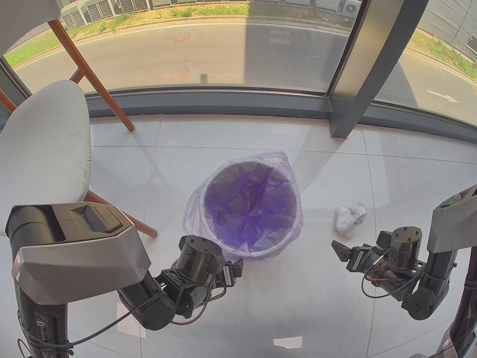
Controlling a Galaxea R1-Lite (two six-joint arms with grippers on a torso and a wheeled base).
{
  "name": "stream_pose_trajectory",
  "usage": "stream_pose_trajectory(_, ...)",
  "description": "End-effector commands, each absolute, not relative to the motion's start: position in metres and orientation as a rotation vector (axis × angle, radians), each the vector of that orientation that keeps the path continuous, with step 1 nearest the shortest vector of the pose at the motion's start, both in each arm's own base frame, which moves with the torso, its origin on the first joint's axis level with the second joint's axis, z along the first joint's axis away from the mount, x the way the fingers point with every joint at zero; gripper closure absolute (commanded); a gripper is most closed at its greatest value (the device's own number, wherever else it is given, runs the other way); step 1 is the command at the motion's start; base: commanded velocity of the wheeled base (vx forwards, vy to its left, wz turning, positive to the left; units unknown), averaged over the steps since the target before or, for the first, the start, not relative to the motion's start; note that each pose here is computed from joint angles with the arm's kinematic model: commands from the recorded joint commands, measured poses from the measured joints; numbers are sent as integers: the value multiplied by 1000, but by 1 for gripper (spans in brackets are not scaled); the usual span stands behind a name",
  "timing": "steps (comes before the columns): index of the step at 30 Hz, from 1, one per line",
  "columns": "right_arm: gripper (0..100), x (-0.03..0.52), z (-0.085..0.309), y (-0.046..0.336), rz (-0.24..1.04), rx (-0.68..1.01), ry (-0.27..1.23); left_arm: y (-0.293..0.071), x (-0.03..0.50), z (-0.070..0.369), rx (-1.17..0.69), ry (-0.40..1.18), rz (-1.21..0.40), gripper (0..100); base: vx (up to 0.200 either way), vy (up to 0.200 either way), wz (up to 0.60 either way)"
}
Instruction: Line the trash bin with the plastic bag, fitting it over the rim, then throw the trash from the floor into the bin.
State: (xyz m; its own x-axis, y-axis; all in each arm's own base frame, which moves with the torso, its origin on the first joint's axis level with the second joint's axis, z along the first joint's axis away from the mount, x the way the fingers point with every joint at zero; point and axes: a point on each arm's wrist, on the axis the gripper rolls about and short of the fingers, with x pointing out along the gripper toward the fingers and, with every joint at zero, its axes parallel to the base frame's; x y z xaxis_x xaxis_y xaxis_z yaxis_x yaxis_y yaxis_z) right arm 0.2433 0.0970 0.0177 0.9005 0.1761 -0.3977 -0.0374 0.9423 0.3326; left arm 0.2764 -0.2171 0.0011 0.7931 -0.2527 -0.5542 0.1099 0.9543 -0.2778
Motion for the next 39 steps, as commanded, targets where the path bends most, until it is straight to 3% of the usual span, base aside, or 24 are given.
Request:
stream_pose_trajectory(1,0,243,19,97,114,327,431,-216,275,1,-238,624,-196,0,0,0,0)
stream_pose_trajectory(19,0,242,19,99,123,325,433,-220,285,5,-278,548,-206,0,0,0,0)
stream_pose_trajectory(39,0,238,20,100,130,322,438,-219,309,-40,-227,591,-137,0,0,0,0)
